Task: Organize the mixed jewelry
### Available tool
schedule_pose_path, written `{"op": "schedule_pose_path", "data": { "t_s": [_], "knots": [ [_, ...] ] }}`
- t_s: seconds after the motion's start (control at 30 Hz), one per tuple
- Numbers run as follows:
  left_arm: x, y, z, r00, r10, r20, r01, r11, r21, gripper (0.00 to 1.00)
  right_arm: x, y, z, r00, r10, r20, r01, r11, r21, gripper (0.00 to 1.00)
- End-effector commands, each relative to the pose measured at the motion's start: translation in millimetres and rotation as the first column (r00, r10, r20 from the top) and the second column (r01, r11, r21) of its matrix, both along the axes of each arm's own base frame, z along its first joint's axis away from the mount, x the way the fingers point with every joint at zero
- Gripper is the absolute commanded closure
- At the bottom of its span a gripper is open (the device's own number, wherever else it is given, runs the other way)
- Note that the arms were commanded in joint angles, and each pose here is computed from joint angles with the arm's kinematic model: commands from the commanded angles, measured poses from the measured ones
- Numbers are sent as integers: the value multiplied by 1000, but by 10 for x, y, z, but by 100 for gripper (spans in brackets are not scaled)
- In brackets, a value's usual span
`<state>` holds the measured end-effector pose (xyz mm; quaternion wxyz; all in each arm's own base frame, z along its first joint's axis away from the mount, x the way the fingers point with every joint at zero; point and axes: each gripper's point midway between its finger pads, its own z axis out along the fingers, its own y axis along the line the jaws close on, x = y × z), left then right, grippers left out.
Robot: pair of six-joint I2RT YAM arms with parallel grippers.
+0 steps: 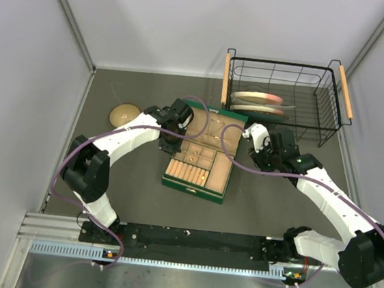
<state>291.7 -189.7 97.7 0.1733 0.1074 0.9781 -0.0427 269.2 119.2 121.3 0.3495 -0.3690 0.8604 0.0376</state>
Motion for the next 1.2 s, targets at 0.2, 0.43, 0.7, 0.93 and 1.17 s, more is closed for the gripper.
{"op": "schedule_pose_path", "data": {
  "t_s": [0.2,0.43,0.7,0.93,1.17],
  "knots": [
    [121,12,82,997,56,61,-56,998,-9,100,14,13,81,999,-3,37,2,999,35,64],
    [106,-13,61,996,71,52,-69,997,-30,100,18,12,91,999,-5,39,3,999,35,64],
    [112,0,37,995,88,52,-86,996,-37,100,12,17,93,999,-2,38,1,999,36,65],
    [126,68,55,991,105,80,-103,994,-31,100,4,28,91,999,4,35,-6,999,39,64],
    [130,40,22,994,87,73,-84,996,-37,100,-1,19,95,999,1,38,-2,999,40,64]
  ]
}}
